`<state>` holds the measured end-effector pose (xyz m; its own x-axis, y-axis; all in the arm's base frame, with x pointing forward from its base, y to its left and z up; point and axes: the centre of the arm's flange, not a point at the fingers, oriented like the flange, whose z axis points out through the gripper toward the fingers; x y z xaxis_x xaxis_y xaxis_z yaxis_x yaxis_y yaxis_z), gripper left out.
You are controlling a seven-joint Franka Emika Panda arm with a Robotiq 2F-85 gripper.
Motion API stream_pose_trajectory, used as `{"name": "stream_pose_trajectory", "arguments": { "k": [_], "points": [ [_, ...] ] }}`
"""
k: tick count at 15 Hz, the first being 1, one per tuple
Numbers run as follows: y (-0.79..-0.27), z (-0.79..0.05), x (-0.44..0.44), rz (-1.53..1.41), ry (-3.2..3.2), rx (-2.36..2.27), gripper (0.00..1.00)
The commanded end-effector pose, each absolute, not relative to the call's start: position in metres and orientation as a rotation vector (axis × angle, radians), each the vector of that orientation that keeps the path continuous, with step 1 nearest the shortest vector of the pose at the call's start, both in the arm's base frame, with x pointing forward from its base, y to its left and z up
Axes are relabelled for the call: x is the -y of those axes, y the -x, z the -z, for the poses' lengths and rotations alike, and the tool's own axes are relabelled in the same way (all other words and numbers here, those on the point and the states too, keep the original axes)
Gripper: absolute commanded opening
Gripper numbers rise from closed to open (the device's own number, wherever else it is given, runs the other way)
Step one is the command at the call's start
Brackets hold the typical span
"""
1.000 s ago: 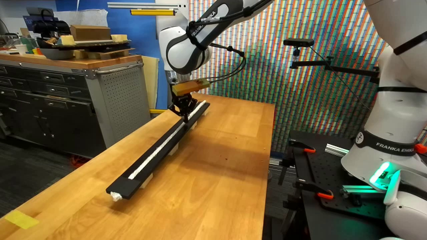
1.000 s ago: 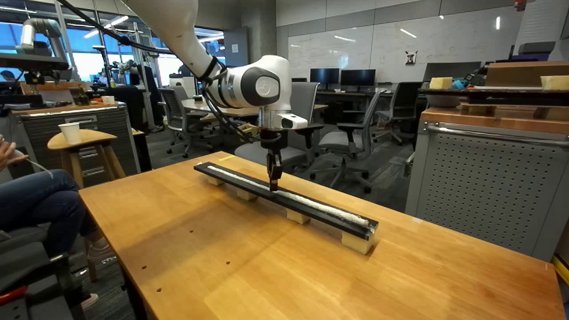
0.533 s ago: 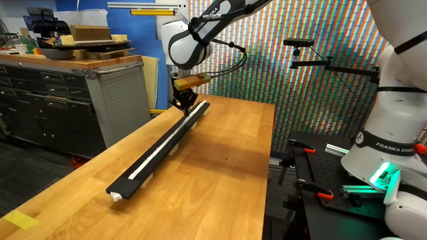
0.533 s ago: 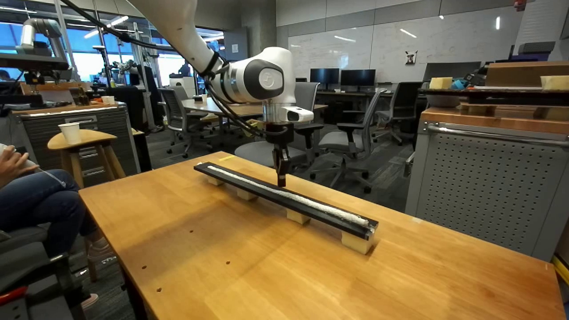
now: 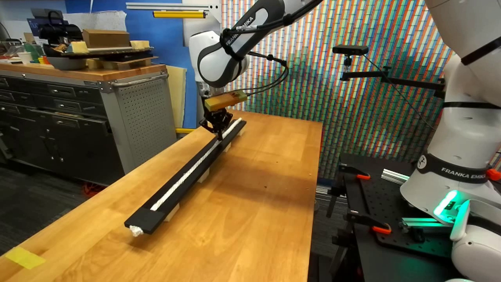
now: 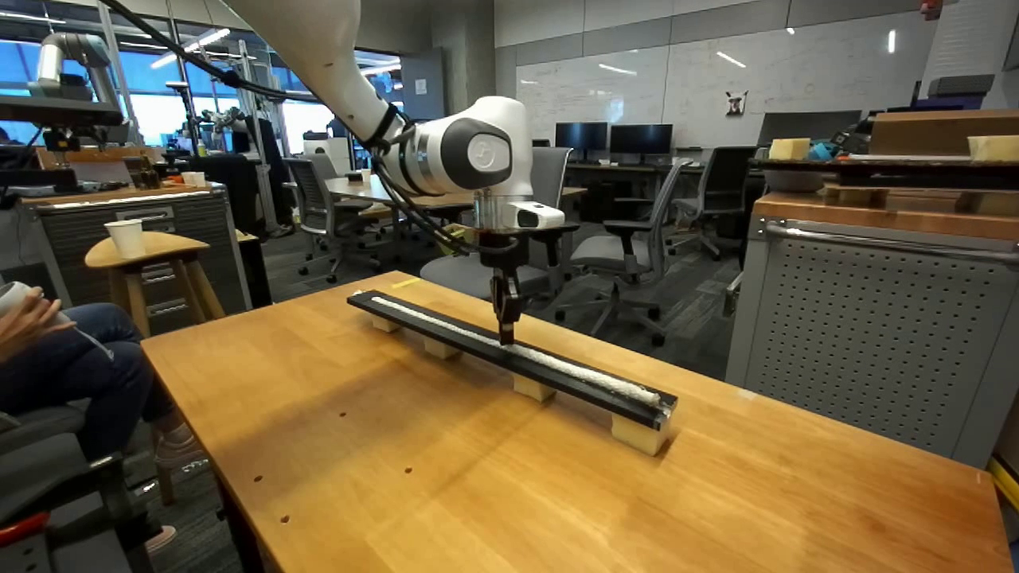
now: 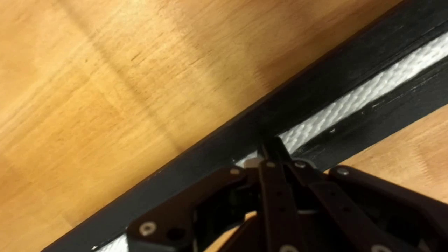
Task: Lay the white object along the black object and press down on it
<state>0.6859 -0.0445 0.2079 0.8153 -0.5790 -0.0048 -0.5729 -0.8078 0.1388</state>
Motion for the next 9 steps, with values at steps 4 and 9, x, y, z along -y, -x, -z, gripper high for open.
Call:
{"name": "stream_pose_trajectory", "arguments": {
  "k": [4, 9],
  "points": [
    [-0.7091, -0.183, 0.0461, 0.132, -2.863, 0.9, 0.0],
    [-0.6995, -0.1897, 0.0487, 0.12, -2.854, 0.904, 0.0]
  ]
}}
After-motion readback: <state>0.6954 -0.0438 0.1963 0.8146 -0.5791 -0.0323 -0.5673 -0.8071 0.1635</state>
